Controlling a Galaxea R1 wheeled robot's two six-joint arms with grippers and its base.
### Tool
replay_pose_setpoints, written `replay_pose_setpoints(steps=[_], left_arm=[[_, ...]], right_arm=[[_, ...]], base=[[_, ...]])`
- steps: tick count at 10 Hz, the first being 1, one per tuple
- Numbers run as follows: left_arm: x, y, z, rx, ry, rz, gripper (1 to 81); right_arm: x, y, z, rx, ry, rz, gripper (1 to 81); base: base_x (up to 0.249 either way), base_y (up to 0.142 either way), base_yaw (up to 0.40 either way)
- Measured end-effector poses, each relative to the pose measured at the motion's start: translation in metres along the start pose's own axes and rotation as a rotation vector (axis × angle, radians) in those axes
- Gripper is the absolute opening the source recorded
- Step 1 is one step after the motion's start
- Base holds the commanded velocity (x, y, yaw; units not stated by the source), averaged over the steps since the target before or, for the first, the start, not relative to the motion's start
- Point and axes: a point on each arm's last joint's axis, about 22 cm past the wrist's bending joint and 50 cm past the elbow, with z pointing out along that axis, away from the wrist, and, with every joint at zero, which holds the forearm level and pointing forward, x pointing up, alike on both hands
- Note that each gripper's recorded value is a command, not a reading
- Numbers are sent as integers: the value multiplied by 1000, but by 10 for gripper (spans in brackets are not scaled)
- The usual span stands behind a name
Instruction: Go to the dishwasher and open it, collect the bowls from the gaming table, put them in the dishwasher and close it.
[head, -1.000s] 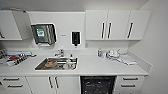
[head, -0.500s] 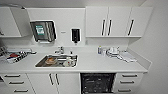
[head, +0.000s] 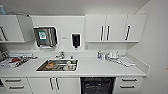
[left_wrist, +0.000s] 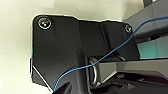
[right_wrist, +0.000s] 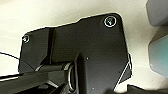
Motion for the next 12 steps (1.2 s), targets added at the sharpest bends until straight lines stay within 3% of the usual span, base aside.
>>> replay_pose_setpoints(steps=[1,3,6,12], left_arm=[[-5,-1,3,26,-19,1,811],[-10,2,8,51,-37,1,811],[-6,2,13,85,-37,11,811],[12,7,18,93,-18,23,811]], right_arm=[[-3,1,0,-6,-4,0,811],[-1,-1,1,-10,-6,-1,811],[-11,-17,10,-45,-54,-1,811],[-11,-19,11,-60,-65,-2,811]], base=[[0,0,0],[0,0,0],[0,0,0],[0,0,0]])
